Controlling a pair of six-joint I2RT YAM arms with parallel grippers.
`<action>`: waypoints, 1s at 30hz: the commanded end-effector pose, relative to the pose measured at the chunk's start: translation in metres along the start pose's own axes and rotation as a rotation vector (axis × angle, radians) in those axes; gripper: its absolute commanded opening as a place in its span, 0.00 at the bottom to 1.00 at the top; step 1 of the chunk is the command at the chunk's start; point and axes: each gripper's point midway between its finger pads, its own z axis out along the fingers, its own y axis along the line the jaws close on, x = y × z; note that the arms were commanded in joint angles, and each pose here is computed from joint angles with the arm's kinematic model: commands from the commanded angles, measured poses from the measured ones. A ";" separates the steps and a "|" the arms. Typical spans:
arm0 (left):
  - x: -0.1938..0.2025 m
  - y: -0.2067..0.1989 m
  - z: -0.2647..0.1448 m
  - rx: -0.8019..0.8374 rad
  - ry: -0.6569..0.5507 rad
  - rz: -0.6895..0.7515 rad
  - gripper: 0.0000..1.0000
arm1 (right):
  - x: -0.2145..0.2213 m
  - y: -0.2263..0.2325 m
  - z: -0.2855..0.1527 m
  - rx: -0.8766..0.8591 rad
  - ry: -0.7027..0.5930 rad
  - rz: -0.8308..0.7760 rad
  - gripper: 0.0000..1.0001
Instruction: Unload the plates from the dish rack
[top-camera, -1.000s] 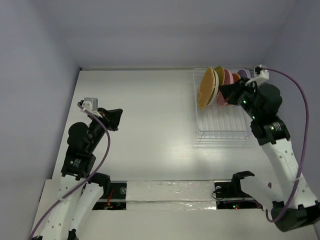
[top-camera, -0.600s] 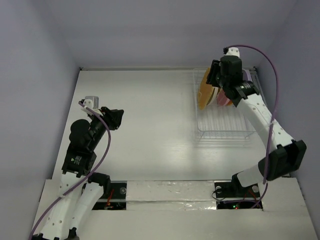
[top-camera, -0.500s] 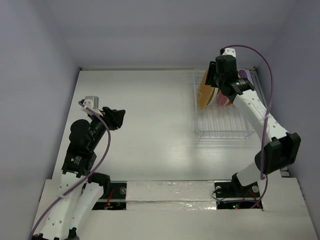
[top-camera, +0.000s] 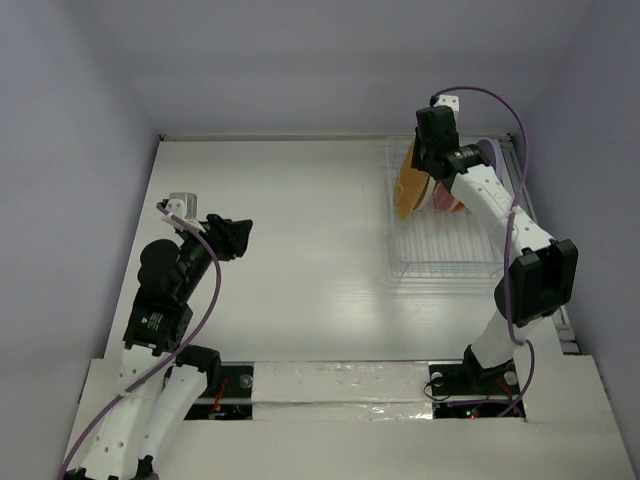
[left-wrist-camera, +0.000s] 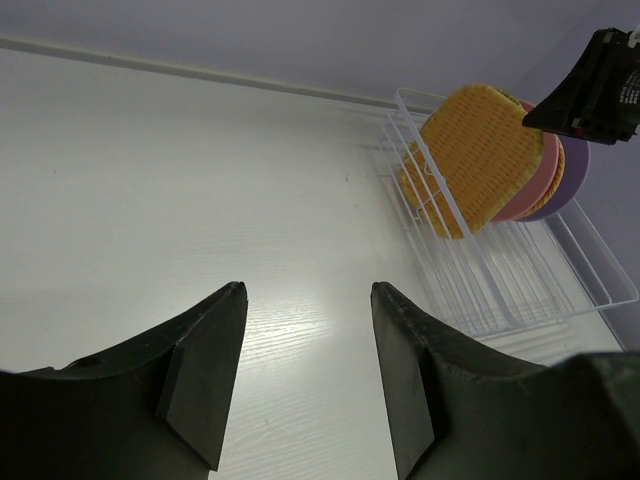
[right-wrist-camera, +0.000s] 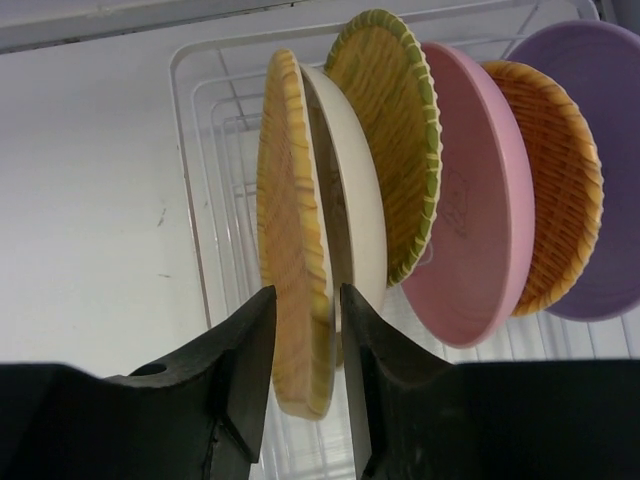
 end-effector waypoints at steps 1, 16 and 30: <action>-0.024 -0.012 -0.003 0.034 -0.065 0.009 0.50 | -0.020 0.000 0.000 0.000 -0.039 0.003 0.37; -0.025 -0.012 -0.004 0.035 -0.070 0.010 0.49 | -0.008 -0.001 0.017 0.043 -0.003 -0.039 0.14; -0.024 -0.012 -0.002 0.036 -0.066 0.011 0.50 | -0.059 -0.018 -0.023 0.033 -0.226 -0.026 0.00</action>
